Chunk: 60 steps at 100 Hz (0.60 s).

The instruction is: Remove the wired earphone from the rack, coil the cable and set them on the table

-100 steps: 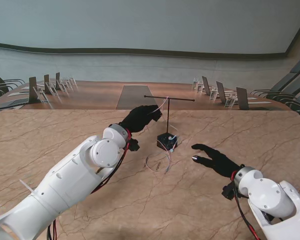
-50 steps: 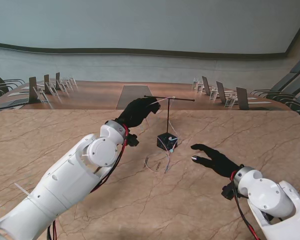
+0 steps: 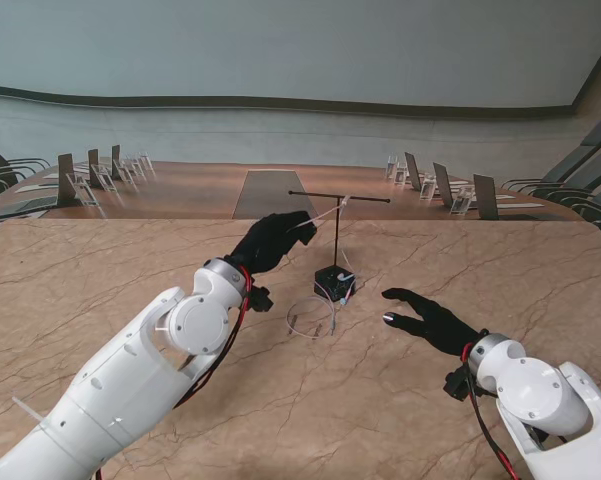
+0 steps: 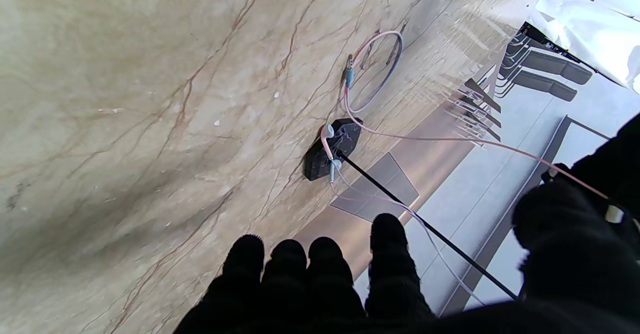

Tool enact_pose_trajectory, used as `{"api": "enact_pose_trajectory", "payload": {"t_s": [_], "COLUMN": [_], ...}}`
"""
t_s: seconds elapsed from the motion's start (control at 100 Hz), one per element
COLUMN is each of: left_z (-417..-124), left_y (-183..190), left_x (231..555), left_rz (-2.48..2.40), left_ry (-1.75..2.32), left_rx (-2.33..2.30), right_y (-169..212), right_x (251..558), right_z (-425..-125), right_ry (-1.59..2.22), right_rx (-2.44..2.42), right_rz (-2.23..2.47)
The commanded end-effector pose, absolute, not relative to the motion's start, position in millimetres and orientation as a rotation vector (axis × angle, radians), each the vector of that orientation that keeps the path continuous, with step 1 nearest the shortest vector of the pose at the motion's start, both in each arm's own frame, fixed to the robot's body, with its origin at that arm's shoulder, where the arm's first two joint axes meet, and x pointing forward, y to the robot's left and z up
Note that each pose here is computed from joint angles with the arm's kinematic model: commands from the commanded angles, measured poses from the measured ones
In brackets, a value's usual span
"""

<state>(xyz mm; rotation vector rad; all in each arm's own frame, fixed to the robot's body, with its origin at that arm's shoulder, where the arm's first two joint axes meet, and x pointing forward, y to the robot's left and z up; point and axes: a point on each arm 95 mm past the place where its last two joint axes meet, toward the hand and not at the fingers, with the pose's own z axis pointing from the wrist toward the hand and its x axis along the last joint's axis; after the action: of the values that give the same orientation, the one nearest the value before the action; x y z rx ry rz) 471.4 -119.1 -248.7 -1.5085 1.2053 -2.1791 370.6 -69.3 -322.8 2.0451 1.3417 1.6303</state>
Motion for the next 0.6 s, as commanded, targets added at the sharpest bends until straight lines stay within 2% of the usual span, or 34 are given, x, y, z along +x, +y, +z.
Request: {"api": "enact_pose_trajectory", "payload": {"t_s": [0.0, 0.59], "left_z": [-261.7, -299.3], "left_y": [-121.0, -124.4], "left_x": [462.3, 424.8], "left_rz": [-2.161, -2.102], "left_ry": [1.221, 1.280], "left_rx": [-1.552, -1.673], "right_y": [-63.5, -33.1], "right_x": [371.1, 397.9], "right_z": [-318.9, -306.5], "right_ry": [1.361, 1.403], "right_rx": [2.025, 1.967], "right_rz": [1.652, 1.772]}}
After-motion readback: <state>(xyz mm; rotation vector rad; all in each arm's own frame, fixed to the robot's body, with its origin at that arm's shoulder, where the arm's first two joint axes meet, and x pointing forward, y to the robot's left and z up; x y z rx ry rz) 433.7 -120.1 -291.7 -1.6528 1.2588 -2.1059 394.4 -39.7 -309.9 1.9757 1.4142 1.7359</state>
